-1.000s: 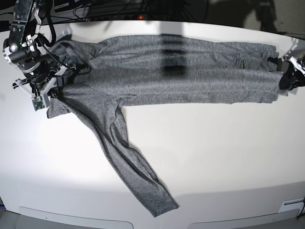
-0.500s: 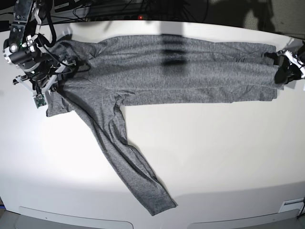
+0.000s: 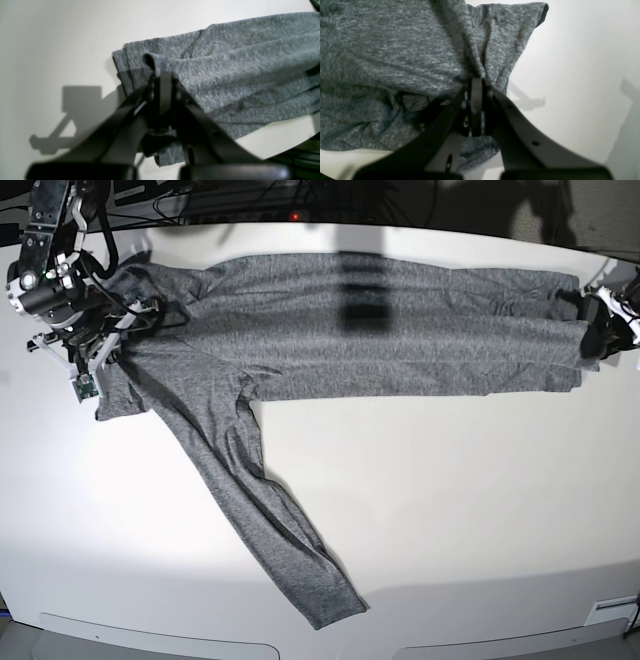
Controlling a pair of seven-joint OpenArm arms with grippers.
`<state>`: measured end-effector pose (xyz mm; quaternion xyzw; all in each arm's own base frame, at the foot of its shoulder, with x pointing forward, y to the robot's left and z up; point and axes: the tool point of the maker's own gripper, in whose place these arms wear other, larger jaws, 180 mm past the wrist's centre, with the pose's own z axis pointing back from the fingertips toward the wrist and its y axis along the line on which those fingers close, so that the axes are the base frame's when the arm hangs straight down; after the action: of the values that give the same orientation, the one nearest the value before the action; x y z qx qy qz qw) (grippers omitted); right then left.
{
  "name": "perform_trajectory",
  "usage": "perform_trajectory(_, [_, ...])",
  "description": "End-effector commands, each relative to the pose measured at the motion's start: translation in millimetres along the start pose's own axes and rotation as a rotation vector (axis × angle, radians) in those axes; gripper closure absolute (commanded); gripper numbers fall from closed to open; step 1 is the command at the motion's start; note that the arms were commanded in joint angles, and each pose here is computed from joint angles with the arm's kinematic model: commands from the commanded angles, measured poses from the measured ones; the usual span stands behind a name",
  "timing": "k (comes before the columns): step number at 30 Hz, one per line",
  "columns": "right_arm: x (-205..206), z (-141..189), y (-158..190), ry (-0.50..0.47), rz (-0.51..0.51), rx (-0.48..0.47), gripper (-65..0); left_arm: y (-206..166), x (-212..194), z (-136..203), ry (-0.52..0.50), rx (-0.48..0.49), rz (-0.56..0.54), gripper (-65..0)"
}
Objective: Fold the T-shirt properly
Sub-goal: 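Lower the folded hem and open both grippers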
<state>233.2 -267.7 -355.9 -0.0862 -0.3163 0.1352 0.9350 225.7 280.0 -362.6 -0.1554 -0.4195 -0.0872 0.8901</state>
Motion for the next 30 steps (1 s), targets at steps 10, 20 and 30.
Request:
perform_trajectory(10, [6.1,4.6,-6.5,-0.009,0.015,-0.016,-14.5,3.3,15.3,4.0,-0.038,0.002,-0.020,0.0])
perform_trajectory(20, [6.3,4.6,-6.5,-0.010,0.015,-0.016,-15.0,3.3,15.0,4.0,-0.036,0.002,-0.020,0.0])
perform_trajectory(30, [7.3,4.6,-6.2,-0.016,0.014,-0.015,-31.7,7.2,11.6,3.9,-0.016,0.024,-0.060,-23.7])
